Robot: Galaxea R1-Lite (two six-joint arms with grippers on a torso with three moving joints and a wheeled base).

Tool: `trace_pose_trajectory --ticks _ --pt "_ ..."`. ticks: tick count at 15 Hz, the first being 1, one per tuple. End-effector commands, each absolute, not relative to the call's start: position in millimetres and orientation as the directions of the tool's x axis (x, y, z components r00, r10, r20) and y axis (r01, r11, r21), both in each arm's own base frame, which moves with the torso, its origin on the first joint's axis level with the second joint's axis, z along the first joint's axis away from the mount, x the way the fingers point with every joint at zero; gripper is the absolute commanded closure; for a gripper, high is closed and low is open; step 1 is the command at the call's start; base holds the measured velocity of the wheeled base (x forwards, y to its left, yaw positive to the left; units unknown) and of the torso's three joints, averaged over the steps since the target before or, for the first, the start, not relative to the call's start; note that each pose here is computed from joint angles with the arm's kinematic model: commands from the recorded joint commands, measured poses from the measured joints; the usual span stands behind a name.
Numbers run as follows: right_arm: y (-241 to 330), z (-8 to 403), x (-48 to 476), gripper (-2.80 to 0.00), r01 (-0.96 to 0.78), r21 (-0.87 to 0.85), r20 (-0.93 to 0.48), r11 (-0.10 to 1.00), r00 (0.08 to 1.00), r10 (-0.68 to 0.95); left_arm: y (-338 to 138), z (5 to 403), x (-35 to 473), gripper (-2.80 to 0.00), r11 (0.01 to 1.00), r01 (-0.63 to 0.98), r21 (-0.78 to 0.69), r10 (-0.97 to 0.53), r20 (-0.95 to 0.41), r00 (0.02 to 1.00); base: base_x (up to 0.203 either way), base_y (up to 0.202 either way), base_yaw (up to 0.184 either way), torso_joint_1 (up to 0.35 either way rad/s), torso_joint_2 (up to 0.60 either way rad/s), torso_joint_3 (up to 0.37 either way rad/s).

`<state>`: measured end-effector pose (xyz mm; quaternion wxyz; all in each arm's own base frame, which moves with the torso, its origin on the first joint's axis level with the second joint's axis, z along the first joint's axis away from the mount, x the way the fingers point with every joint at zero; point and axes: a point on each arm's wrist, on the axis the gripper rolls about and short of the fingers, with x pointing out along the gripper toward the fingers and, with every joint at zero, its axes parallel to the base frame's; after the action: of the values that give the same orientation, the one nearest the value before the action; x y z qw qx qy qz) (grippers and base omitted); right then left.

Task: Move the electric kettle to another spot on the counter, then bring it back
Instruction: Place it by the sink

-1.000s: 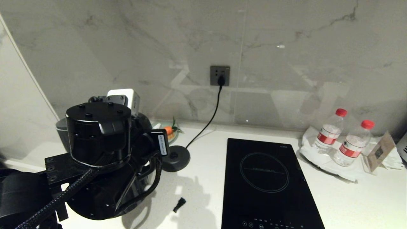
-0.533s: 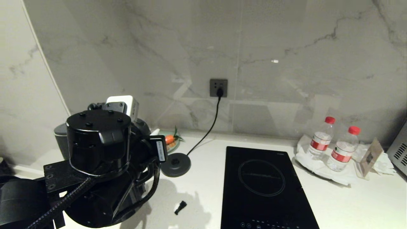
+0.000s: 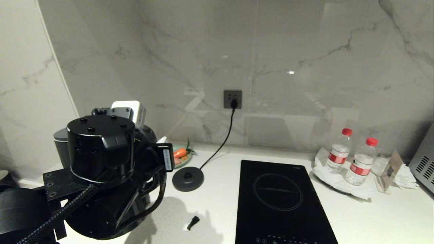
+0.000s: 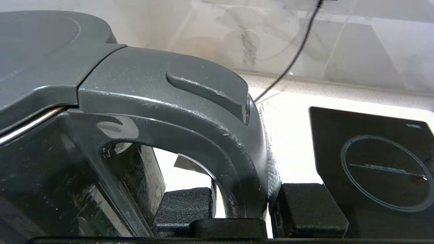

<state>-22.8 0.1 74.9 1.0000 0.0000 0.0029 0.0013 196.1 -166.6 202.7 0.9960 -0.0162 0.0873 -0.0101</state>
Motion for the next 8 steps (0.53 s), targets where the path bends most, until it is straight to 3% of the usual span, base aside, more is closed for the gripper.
trace_pose_trajectory --ticks 1,6,8 --pt "0.1 74.9 -22.8 0.00 -0.003 0.000 -0.006 1.000 1.000 0.003 -163.9 194.8 199.6 0.00 1.000 0.009 -0.022 -0.013 -0.194 0.981 0.000 0.000 0.000 0.000 0.00 0.000" --pt "0.1 74.9 -22.8 0.00 -0.003 -0.001 -0.006 1.000 1.000 0.003 -146.6 173.6 204.1 0.00 1.000 -0.030 0.002 0.030 -0.255 0.966 0.000 0.000 0.000 0.000 0.00 0.000" --pt "0.1 74.9 -22.7 0.00 -0.003 0.000 -0.008 1.000 1.000 0.003 -138.9 167.4 205.1 0.00 0.998 -0.040 -0.051 0.028 -0.229 0.973 0.000 0.000 0.000 0.000 0.00 0.000"
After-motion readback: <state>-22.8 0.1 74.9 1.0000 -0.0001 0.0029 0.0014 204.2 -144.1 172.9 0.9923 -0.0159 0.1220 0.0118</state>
